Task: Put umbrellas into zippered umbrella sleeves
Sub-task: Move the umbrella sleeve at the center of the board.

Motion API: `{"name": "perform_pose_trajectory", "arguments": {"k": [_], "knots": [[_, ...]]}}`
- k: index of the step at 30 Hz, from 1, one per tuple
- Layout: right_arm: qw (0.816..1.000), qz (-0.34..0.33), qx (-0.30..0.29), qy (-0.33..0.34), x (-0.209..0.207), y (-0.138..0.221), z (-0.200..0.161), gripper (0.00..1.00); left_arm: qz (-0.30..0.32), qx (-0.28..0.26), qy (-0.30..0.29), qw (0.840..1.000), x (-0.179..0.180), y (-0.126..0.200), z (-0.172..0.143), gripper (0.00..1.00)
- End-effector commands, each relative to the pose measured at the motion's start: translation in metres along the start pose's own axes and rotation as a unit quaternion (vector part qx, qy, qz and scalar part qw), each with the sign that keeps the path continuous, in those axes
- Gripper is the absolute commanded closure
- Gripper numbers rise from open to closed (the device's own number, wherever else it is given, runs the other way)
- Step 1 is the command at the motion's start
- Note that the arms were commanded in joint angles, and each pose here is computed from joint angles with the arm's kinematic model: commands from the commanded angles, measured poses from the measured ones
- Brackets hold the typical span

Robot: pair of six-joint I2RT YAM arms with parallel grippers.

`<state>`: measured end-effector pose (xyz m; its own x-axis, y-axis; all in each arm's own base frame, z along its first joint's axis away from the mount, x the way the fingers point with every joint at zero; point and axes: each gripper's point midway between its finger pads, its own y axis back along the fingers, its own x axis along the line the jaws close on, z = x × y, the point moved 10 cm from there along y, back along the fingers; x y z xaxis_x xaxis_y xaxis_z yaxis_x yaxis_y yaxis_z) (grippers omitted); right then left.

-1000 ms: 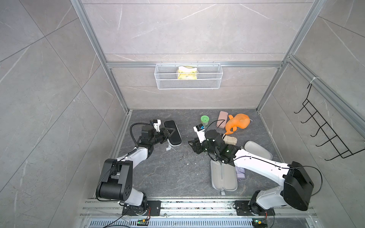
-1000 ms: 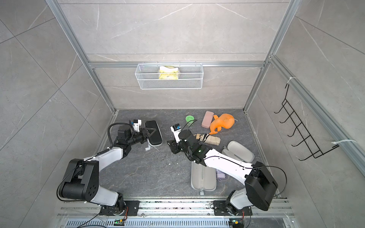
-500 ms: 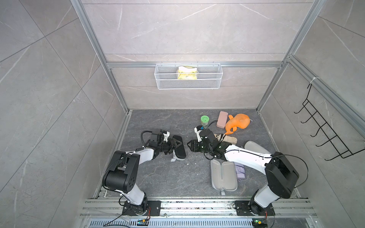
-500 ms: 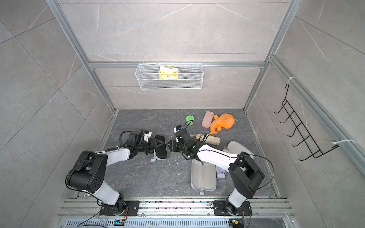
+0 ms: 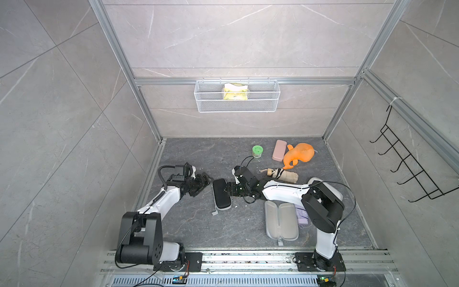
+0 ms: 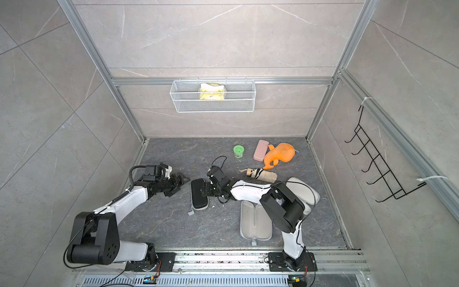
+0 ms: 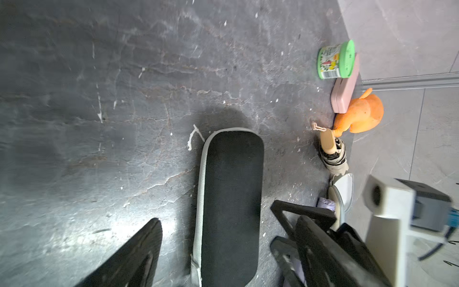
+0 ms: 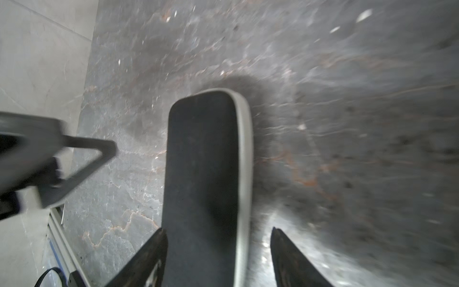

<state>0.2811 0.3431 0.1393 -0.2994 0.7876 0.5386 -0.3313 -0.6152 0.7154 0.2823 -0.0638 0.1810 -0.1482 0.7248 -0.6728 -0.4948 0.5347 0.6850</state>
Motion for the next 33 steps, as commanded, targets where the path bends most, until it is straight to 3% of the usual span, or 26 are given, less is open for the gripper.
{"name": "perform_pose_trajectory", "arguments": {"k": [1,5,7,13,17,21,25,28,31,33], "knots": [[1.0,0.002,0.029,-0.005,0.008,-0.026,-0.015,0.35,0.029,-0.014,-0.046,0.998,-0.01,0.019,0.004,0.14],[0.999,0.021,0.038,-0.005,0.037,-0.054,-0.023,0.41,0.079,-0.067,-0.076,0.992,-0.012,0.04,0.005,0.11],[0.999,0.024,0.043,-0.001,0.058,-0.065,-0.029,0.42,0.098,-0.11,-0.09,0.985,-0.013,0.053,0.005,0.04],[0.999,0.01,0.044,0.01,0.085,-0.075,-0.037,0.41,0.047,-0.186,-0.135,0.972,-0.031,0.087,-0.002,0.0],[0.999,0.013,0.012,0.046,0.089,-0.03,-0.02,0.38,0.011,-0.203,-0.154,0.967,-0.042,0.104,-0.008,0.0],[0.993,-0.094,0.027,0.059,0.051,0.032,-0.002,0.39,-0.023,-0.198,-0.168,0.965,-0.05,0.106,-0.007,0.06],[0.964,-0.253,0.057,0.065,-0.004,0.09,-0.019,0.41,-0.071,-0.124,-0.161,0.977,-0.058,0.084,-0.002,0.17],[0.931,-0.349,0.041,0.1,-0.015,0.141,-0.036,0.4,-0.067,-0.113,-0.182,0.974,-0.069,0.065,-0.015,0.18],[0.913,-0.393,0.046,0.093,-0.019,0.168,-0.054,0.38,-0.062,-0.106,-0.224,0.967,-0.085,0.049,-0.03,0.17],[0.918,-0.385,0.063,0.068,-0.019,0.167,-0.072,0.37,-0.086,-0.08,-0.236,0.965,-0.095,0.033,-0.037,0.18]]}}
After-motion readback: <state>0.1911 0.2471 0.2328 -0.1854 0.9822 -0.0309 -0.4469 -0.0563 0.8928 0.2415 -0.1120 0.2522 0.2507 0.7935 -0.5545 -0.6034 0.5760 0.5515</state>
